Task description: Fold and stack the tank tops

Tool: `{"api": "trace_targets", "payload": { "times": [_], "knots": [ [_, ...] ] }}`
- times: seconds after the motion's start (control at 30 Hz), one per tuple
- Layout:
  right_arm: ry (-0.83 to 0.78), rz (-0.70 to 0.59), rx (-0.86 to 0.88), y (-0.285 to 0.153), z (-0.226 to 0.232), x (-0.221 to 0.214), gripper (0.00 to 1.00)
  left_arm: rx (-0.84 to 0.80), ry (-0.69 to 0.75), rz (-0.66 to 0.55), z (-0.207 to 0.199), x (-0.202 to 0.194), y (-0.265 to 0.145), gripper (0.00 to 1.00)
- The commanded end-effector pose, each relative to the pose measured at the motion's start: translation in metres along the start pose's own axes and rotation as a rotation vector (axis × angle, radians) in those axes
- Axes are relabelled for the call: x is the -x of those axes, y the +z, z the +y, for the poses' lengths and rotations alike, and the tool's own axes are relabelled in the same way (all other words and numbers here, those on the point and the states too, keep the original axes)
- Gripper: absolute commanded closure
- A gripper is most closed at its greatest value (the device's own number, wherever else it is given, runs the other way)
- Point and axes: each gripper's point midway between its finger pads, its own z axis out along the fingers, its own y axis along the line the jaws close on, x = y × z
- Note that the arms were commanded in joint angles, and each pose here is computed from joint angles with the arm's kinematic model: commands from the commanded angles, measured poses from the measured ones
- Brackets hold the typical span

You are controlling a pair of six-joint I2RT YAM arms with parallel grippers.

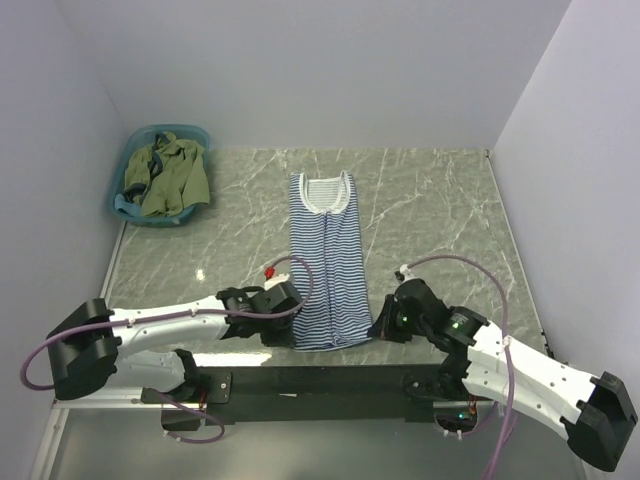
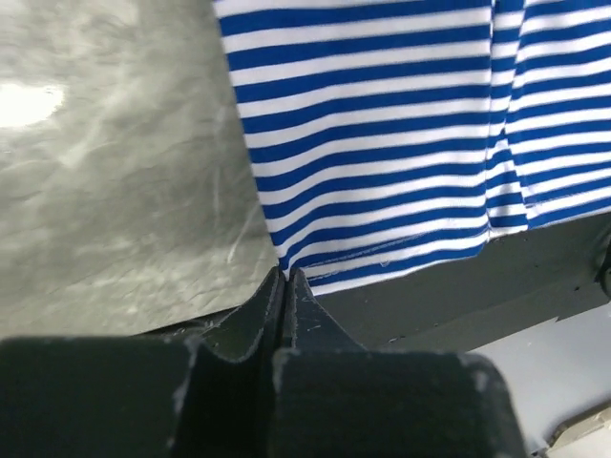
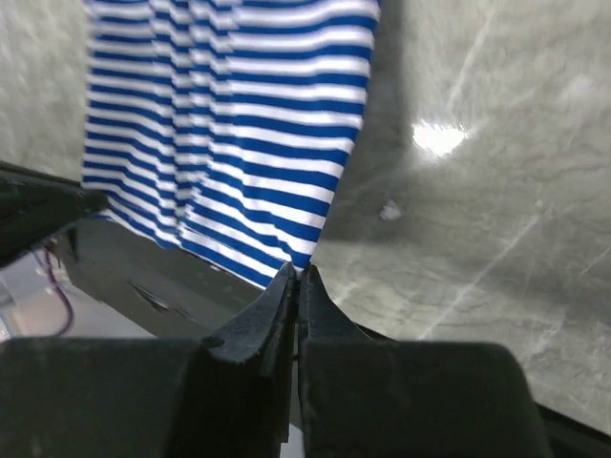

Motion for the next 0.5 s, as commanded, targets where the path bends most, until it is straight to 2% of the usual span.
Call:
{"api": "trace_targets", "payload": {
  "times": [0.0,0.2,0.27,0.47],
  "knots": [
    [0.003,-0.088,-0.025,-0.010,0.018,0.030,1.00,0.027,-0.017,-0.060,-0.001,0.022,-0.013,0.99],
    [-0.065,-0.173,-0.071,-0.009,0.041,0.078,1.00,-0.027,-0.043,-0.160,-0.012,0.085,-0.017,0.99],
    [-0.081,-0.204,-0.037,-0.009,0.055,0.098,1.00,-0.036,-0.053,-0.200,-0.018,0.110,-0.020,1.00],
    [-0.088,-0.240,-0.043,0.013,0.066,0.150,1.00,-0.037,-0.026,-0.285,-0.031,0.175,-0.019,0.99]
  ]
}}
